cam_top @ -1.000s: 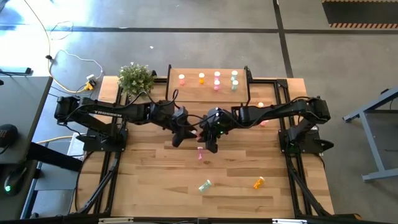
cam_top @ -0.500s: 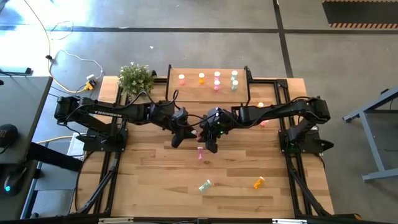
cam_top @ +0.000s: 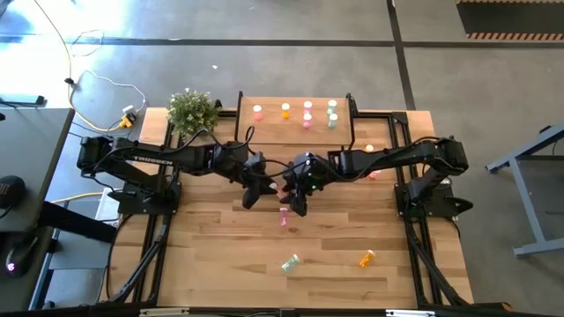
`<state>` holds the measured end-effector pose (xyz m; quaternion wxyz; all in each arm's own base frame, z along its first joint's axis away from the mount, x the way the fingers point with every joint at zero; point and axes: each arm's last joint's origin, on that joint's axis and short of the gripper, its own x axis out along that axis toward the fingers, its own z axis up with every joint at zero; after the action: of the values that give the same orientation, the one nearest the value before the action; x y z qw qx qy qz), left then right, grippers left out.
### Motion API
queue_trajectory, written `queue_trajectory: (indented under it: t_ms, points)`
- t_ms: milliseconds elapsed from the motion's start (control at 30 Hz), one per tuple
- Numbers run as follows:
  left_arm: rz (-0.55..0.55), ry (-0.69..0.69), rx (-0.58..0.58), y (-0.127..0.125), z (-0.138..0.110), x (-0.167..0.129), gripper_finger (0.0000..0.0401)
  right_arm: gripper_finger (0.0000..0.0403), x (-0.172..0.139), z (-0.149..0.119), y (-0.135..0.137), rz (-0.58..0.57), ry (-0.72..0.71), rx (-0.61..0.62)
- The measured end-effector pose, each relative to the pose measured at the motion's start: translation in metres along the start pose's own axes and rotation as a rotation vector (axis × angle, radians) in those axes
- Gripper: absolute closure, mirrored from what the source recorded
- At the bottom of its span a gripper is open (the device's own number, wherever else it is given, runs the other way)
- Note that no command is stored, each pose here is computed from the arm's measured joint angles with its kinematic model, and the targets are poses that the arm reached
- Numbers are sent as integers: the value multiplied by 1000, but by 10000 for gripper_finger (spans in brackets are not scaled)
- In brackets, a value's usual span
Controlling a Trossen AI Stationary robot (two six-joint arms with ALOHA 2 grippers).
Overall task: Pick and place medicine bottles onto shelf by color
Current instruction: Put the bottom pink pill bottle on the shelf aligned with the other pink pill bottle
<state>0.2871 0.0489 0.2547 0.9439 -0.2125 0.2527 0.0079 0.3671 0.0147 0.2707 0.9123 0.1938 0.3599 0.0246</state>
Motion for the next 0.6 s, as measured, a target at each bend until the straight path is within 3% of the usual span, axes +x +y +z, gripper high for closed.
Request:
queue_trajectory:
  t_ms: [233,600]
  points:
    - [77,24,-17,17,2,-14,286,164,-10,11,-12,-66,12,129]
    - [226,61,56,43,14,-68,286,163,-40,50,-25,-272,-149,127]
